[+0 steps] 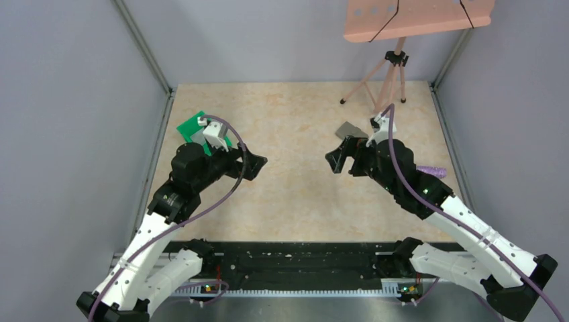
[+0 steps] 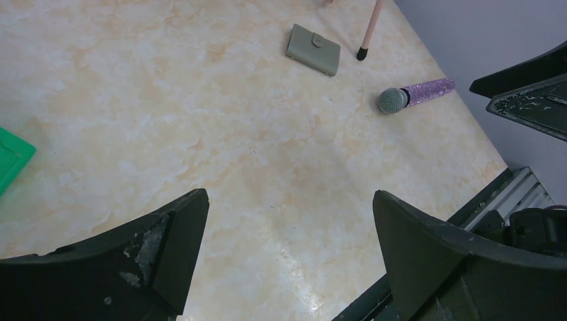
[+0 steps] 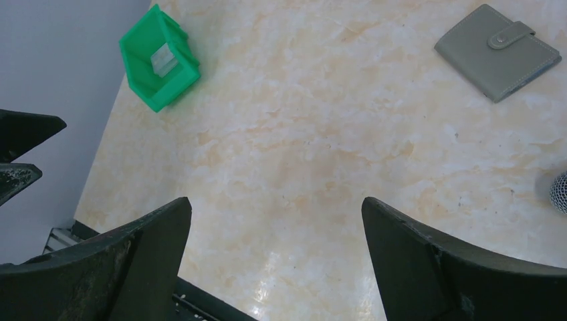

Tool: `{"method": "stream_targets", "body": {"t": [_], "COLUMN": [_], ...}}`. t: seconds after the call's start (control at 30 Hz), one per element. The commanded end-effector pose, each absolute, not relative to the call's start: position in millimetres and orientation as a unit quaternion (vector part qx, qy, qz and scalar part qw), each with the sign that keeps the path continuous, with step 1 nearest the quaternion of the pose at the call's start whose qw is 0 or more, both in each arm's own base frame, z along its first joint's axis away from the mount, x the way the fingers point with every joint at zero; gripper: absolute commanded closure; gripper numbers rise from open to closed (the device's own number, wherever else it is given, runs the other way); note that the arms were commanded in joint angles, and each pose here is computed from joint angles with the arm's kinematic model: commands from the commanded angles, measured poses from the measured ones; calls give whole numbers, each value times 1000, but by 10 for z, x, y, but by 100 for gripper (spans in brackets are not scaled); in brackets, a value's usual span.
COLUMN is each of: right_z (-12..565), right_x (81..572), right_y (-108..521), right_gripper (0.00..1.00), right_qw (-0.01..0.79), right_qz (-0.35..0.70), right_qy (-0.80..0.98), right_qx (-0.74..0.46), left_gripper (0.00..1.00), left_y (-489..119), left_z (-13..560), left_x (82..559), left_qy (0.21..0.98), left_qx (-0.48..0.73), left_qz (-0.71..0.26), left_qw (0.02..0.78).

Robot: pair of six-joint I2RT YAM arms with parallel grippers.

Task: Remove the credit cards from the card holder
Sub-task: Move the card holder to the center of the board.

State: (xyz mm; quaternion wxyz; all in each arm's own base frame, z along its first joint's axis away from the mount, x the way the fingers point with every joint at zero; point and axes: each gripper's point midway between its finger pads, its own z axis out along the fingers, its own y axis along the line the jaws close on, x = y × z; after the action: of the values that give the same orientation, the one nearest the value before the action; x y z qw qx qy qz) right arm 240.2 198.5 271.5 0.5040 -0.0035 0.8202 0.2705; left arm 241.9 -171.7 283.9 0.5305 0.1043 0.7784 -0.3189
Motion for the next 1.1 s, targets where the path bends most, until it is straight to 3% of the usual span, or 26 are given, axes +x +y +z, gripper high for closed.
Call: {"method": "stream_targets", "body": {"t": [0.0, 0.3, 0.53, 0.7, 0.87, 1.07], "right_z": [2894, 2966, 2269, 1808, 1565, 1307], "right_x": [2436, 2515, 2917, 3262, 3541, 3776], "right_y": [1947, 1861, 1349, 1196, 1022, 815], "right_gripper": [1, 1, 3, 15, 36, 45], "right_qw": [528, 560, 582, 551, 546, 525], "right_qz": [284, 261, 76, 72, 86, 99], "right_qy": [800, 786, 806, 822, 816, 815], "right_qx": [13, 11, 72, 124, 170, 224], "left_gripper": [2, 3, 3, 3, 3, 4], "left_y": [-1707, -1668, -1645, -1645, -1692, -1720], "left_z": [2960, 2971, 2990, 2974, 2974, 2977], "left_x": [2472, 2492, 2476, 2472, 2451, 2431], "left_qy": [762, 763, 761, 762, 762, 761], "left_qx": [98, 89, 88, 87, 91, 94], "left_qz": [-321, -313, -311, -311, -323, -331], "left_qw": [553, 559, 563, 561, 554, 550]}}
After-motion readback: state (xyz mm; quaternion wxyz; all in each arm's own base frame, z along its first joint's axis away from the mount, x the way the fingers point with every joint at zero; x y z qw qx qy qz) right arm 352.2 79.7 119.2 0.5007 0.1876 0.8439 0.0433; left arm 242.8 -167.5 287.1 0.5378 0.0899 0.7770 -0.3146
